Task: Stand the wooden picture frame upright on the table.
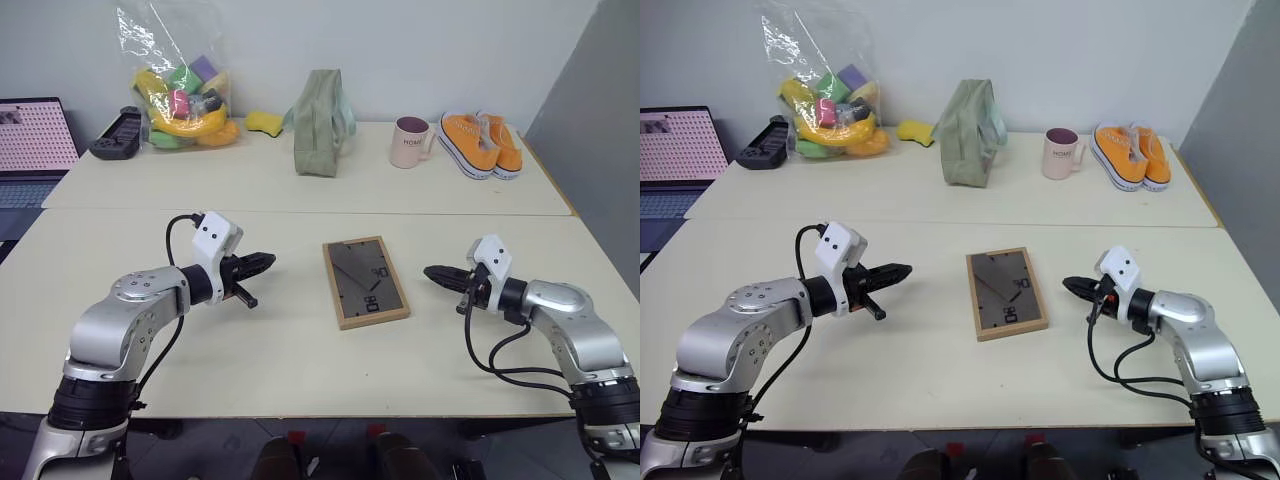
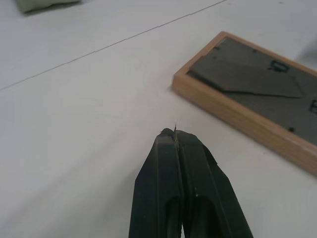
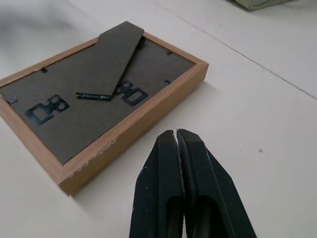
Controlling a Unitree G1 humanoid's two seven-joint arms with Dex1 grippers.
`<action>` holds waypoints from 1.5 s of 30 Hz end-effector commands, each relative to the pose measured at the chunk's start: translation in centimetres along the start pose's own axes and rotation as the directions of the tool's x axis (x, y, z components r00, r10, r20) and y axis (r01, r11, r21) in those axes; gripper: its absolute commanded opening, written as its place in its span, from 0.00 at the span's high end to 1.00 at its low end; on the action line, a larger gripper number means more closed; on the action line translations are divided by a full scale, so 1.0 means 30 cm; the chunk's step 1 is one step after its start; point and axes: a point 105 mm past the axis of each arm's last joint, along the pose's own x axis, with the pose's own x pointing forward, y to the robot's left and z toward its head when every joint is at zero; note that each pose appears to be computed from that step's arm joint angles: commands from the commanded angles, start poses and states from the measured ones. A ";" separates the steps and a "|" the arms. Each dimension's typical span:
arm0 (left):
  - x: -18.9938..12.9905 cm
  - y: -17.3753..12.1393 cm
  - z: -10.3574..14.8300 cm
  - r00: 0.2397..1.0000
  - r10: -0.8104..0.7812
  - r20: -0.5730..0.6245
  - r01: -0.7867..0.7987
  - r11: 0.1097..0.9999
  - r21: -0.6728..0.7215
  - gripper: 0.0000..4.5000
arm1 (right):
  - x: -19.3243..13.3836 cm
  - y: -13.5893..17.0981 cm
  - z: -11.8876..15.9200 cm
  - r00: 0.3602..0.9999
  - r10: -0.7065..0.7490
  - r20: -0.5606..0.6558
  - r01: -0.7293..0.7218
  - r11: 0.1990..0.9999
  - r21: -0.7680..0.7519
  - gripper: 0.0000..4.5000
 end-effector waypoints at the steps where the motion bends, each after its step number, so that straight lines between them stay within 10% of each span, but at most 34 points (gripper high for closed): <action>1: 0.054 0.029 0.001 0.999 0.026 0.029 -0.026 1.000 0.016 1.00 | 0.012 0.004 0.001 0.999 -0.041 0.021 0.041 0.999 -0.013 0.98; 14: 0.291 -0.052 0.021 0.990 -0.129 0.055 0.127 0.991 0.049 1.00 | -0.004 0.083 -0.115 0.998 -0.047 -0.049 0.048 0.999 0.020 0.98; 45: 0.320 -0.086 0.042 0.977 -0.206 0.054 0.201 0.976 0.084 1.00 | 0.009 0.137 -0.061 0.999 -0.052 -0.009 0.053 0.996 0.070 0.98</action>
